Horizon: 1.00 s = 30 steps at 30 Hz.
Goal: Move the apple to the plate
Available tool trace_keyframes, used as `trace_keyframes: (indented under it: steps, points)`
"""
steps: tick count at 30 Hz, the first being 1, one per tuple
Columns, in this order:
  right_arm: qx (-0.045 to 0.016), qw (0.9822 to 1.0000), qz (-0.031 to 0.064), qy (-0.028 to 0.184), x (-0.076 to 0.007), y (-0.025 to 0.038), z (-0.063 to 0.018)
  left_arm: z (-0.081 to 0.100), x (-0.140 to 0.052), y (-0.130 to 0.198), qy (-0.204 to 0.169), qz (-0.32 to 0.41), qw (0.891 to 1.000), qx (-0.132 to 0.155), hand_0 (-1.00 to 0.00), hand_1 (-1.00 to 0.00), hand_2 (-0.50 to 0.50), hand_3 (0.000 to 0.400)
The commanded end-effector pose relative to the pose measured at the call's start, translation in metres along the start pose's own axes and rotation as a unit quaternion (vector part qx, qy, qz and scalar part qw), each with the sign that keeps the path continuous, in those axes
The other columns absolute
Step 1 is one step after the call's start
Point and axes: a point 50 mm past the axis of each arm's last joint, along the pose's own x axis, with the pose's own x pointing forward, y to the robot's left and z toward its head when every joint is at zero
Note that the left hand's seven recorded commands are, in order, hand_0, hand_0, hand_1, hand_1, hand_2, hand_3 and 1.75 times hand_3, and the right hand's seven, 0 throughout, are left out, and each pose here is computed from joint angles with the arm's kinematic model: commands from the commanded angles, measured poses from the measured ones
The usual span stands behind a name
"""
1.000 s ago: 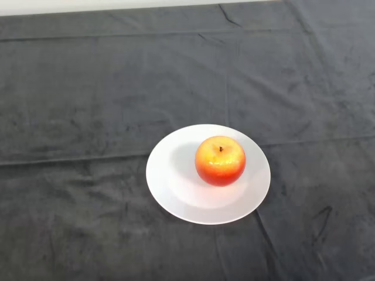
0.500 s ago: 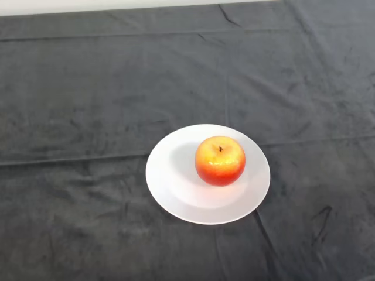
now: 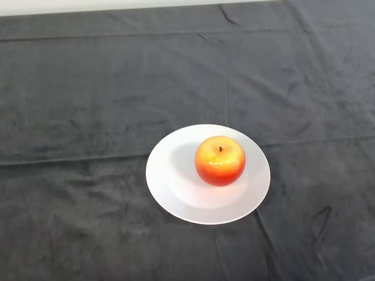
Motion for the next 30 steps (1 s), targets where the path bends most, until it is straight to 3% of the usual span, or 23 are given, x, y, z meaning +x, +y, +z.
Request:
trace_keyframes:
  steps: [1,30]
  points:
    - [-0.0152,0.9997,-0.0064,0.017,0.0029,-0.0006,-0.0117,0.0348,0.0241,0.0093,-0.059,0.007,0.998,0.007,0.00,0.00,0.00,0.000]
    - [-0.0151,0.9997,-0.0064,0.017,0.0029,-0.0006,-0.0117,0.0343,0.0233,0.0056,-0.059,0.002,0.998,0.006,0.00,0.00,0.00,0.000]
